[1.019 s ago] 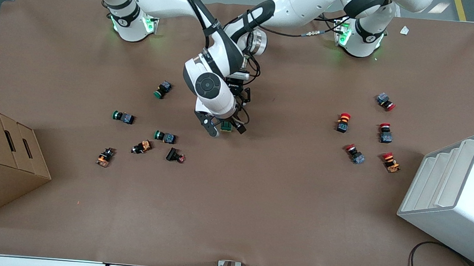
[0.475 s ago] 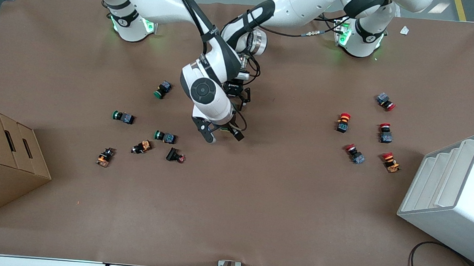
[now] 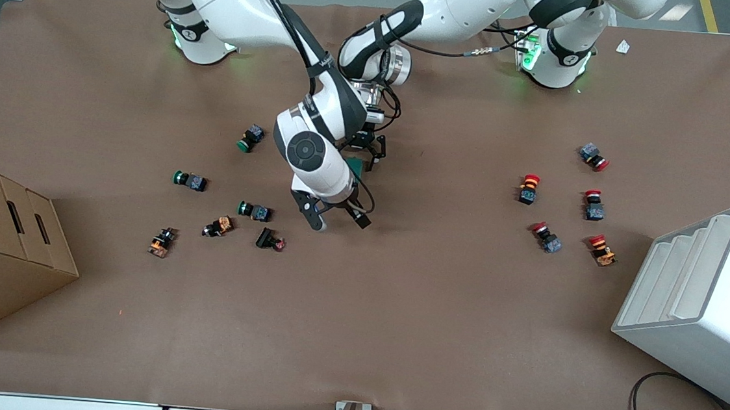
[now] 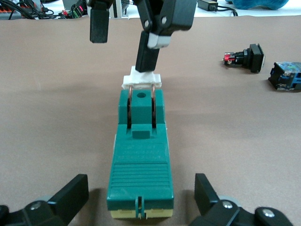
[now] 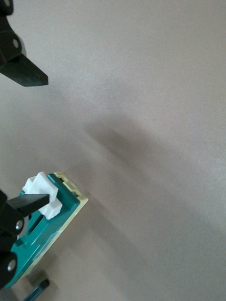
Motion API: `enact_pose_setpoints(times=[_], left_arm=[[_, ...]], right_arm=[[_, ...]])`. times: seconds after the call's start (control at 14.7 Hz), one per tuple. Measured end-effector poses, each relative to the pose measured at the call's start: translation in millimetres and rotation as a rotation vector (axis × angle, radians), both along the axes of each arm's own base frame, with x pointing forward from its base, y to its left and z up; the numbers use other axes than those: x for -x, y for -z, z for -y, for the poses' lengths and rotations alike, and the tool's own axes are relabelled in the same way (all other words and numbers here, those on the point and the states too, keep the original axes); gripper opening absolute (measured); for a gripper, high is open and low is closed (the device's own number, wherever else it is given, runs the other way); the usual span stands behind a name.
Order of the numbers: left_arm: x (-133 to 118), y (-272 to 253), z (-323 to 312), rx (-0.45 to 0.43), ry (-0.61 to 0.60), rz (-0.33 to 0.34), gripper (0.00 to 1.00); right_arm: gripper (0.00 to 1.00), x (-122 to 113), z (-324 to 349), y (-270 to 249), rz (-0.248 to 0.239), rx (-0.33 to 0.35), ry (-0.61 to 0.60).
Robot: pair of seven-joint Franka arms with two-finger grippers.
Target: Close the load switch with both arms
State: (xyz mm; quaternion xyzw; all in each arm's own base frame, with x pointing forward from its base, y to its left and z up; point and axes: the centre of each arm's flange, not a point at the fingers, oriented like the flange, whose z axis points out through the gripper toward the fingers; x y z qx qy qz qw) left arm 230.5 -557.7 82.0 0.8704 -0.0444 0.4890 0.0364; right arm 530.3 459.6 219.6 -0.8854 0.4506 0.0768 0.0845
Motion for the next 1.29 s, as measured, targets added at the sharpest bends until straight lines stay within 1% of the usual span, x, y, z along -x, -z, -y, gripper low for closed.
enact_pose_setpoints(times=[0.2,0.34,0.41,0.48,0.61,0.75,0.88,0.95,1.02,1.09,1.15,1.29], left_arm=[[-0.1,0.0,0.0,0.000,0.000,0.000,1.00],[-0.3,0.0,0.0,-0.001,0.000,0.000,1.00],[-0.5,-0.1,0.1,-0.001,0.000,0.000,1.00],[-0.7,-0.2,0.2,-0.001,0.000,0.000,1.00],[-2.1,-1.2,0.8,-0.001,-0.012,-0.006,1.00],[-7.5,-7.1,3.0,-0.017,-0.061,-0.031,1.00],[-16.0,-21.7,9.1,-0.044,-0.122,-0.073,1.00],[-20.2,-34.2,14.7,-0.056,-0.144,-0.091,0.99],[-24.5,-49.7,21.0,-0.065,-0.159,-0.106,0.99],[-30.5,-68.9,28.1,-0.069,-0.173,-0.119,0.99],[-37.1,-85.9,33.3,-0.067,-0.185,-0.127,0.99],[-56.8,-122.8,39.3,-0.071,-0.213,-0.151,0.99]], right_arm=[[1.00,-4.9,-2.3,11.7,-0.004,0.004,-0.012],[1.00,-12.3,2.1,13.9,0.010,0.000,-0.053],[1.00,-20.5,9.6,12.9,0.020,-0.002,-0.076],[1.00,-30.9,21.2,10.7,0.021,0.001,-0.101],[1.00,-58.3,52.6,-2.4,0.008,0.008,-0.178],[1.00,-88.0,91.7,-33.2,0.022,-0.002,-0.261],[1.00,-112.1,141.4,-68.9,0.041,-0.013,-0.350],[1.00,-122.5,169.3,-84.2,0.056,0.003,-0.395],[1.00,-132.3,196.6,-98.1,0.080,0.045,-0.441],[1.00,-140.6,222.8,-112.2,0.104,0.102,-0.482],[1.00,-144.9,240.2,-123.0,0.115,0.133,-0.514],[1.00,-148.6,271.7,-140.3,0.113,0.148,-0.609]])
